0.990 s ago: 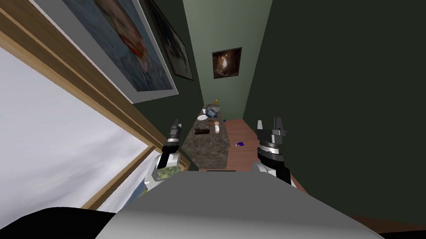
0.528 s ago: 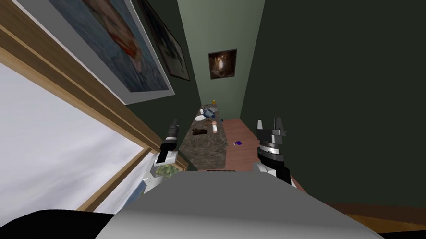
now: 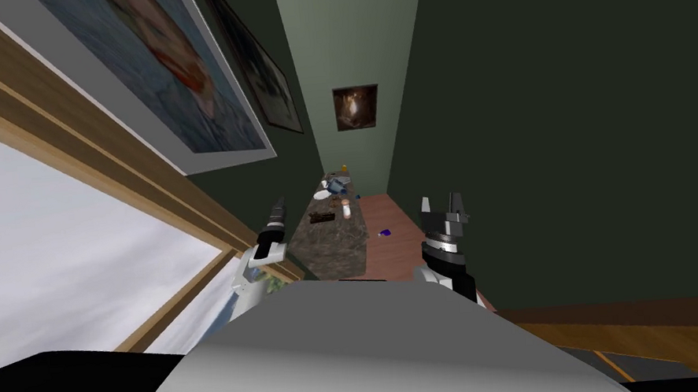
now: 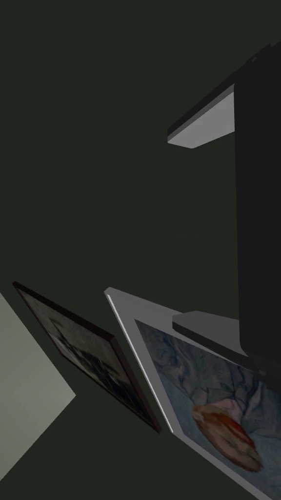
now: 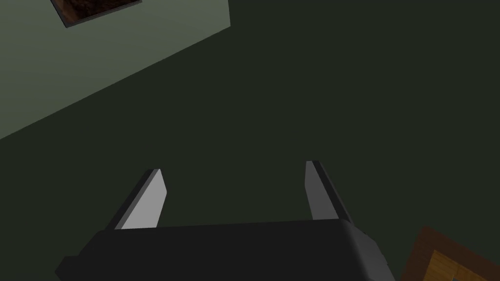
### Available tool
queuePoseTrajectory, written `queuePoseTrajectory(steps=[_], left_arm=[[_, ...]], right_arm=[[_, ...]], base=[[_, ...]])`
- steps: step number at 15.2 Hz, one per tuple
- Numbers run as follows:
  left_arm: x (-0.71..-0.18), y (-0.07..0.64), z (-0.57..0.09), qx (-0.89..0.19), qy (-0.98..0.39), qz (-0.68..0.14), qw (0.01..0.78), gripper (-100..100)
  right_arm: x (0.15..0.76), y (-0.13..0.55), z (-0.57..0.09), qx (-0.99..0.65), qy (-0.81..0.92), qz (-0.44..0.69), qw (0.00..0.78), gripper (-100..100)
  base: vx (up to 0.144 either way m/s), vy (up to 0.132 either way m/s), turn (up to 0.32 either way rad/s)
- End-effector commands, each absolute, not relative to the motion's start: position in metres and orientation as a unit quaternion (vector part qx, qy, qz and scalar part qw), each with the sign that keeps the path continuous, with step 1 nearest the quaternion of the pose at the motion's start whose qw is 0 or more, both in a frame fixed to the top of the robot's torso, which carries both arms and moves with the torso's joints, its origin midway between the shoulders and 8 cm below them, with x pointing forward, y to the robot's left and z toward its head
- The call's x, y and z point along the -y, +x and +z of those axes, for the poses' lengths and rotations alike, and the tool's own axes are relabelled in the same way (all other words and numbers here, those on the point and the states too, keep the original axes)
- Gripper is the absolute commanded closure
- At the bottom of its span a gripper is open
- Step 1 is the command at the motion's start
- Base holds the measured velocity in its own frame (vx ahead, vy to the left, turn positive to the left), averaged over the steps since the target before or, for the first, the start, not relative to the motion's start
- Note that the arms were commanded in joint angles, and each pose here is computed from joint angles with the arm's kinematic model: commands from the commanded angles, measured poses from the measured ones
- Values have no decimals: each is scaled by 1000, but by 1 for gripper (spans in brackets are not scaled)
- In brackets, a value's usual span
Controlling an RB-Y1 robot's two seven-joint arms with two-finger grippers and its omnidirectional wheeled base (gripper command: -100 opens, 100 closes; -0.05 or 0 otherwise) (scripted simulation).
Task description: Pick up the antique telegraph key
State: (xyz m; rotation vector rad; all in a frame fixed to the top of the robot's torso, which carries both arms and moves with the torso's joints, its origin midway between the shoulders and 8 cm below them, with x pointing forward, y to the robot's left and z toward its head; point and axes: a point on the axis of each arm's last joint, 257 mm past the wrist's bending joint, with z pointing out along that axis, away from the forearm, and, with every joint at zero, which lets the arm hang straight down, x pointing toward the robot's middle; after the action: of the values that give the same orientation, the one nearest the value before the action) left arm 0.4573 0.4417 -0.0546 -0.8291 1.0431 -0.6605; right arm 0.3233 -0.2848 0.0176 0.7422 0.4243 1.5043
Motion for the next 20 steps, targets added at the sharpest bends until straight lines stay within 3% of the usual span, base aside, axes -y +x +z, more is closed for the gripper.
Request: queuePoseTrajectory(steps=[1,20], left_arm=[[-453,460,-63,-481,-395,-284,729,-100],[-564,459,-116,-485,-534,-156,675,-100]], right_arm=[[285,323,18,-187,327,662,649,0],[285,323,18,-187,327,662,649,0]], base=[[-12,-6,-60],[-9,-8,-98]])
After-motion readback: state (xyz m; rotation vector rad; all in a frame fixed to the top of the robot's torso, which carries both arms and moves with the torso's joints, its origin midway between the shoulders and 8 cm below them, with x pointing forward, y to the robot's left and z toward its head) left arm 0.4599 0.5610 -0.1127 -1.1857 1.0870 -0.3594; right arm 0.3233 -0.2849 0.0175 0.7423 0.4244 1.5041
